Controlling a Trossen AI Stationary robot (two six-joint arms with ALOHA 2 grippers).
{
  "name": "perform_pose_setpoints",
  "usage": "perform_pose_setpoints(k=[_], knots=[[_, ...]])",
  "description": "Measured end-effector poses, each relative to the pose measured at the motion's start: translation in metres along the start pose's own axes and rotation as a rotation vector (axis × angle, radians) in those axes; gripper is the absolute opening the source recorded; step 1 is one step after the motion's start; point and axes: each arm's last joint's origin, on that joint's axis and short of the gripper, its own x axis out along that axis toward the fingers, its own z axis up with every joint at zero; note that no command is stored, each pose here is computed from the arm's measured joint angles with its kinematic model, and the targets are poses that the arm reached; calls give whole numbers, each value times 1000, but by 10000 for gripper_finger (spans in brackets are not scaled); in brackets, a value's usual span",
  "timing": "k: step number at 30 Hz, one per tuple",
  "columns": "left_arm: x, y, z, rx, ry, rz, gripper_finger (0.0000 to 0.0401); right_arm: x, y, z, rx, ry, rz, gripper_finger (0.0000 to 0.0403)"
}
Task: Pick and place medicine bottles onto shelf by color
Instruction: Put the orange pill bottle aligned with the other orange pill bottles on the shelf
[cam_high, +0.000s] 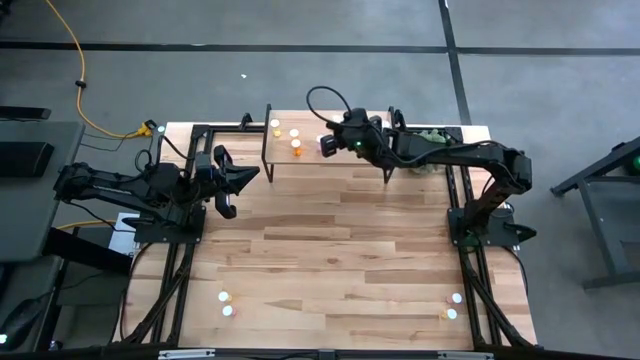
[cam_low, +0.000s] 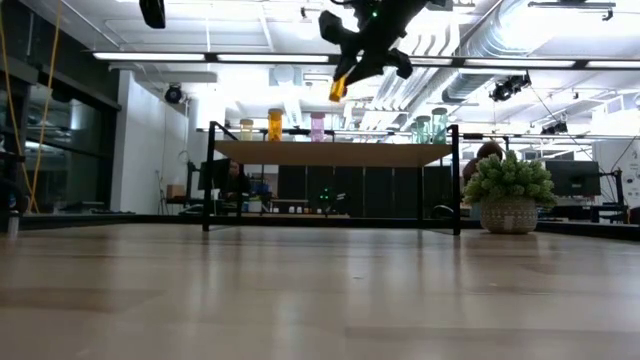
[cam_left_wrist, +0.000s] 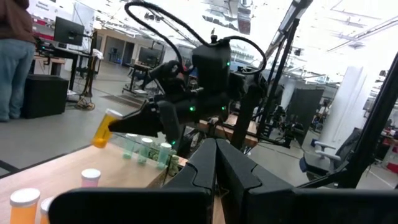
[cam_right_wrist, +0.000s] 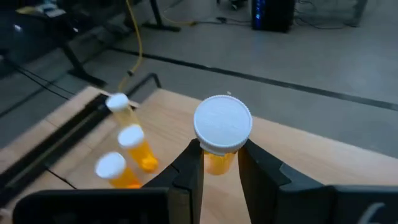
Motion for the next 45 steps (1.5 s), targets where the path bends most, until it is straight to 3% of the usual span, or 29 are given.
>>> perform_pose_setpoints(k=[10, 16, 23, 33, 45], knots=[[0, 0, 0, 2, 0, 0, 0, 2, 2, 8, 28, -27, 94, 74], [0, 0, 0, 1, -1, 0, 0, 4, 16, 32, -30, -46, 147, 74], [0, 0, 0, 1, 0, 0, 0, 33, 32, 56, -75, -29, 191, 74], [0, 0, 0, 2, 0, 0, 0, 84, 51, 31, -331, 100, 91, 74], [0, 0, 0, 2, 0, 0, 0, 100, 54, 15, -257, 159, 72, 74]])
